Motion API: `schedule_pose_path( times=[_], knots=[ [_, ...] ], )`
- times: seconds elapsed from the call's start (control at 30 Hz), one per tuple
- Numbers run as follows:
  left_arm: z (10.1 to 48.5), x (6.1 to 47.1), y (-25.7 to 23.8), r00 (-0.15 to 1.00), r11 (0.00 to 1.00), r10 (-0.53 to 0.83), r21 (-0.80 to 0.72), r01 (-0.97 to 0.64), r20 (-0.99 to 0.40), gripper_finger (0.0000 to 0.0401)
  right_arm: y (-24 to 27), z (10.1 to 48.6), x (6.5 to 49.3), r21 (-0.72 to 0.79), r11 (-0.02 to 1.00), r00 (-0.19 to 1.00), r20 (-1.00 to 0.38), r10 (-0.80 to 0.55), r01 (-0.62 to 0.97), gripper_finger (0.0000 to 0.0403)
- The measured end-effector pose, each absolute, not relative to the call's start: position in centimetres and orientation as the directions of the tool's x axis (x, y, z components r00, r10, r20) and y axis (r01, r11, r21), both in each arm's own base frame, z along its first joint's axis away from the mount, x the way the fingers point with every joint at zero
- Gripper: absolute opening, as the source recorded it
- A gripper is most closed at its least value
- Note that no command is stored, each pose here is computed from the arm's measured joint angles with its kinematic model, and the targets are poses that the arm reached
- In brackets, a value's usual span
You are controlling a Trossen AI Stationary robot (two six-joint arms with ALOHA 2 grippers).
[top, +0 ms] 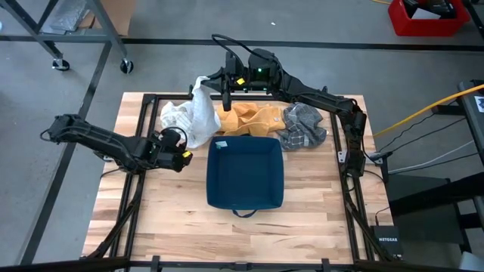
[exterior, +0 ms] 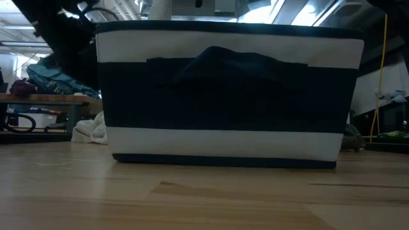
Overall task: Fold towel
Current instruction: Fold the white towel
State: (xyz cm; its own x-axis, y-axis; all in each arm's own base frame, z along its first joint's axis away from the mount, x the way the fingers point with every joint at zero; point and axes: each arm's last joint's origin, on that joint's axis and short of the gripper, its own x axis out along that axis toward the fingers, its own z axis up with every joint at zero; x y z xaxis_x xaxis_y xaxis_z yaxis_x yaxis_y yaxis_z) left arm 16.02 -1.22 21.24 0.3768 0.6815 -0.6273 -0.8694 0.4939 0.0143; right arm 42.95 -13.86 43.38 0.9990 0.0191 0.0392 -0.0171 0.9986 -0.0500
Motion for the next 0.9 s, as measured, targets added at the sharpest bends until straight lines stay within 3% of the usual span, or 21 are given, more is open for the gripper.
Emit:
schedule_pose_path(
  times=[0.63, 0.9],
  knots=[
    [16.2, 16.5, 1.0, 0.445, 0.525, 0.649, -0.061, -0.849, -0.616, 0.0129, -13.8, 43.3, 43.0, -0.036, 0.999, 0.999, 0.034, 0.025, -0.024, 0.0009],
    [14.9, 16.0, 2.0, 0.421, 0.486, 0.672, -0.067, -0.872, -0.609, 0.0129, -13.8, 43.3, 43.0, -0.036, 0.999, 0.999, 0.034, 0.025, -0.024, 0.0009]
  ],
)
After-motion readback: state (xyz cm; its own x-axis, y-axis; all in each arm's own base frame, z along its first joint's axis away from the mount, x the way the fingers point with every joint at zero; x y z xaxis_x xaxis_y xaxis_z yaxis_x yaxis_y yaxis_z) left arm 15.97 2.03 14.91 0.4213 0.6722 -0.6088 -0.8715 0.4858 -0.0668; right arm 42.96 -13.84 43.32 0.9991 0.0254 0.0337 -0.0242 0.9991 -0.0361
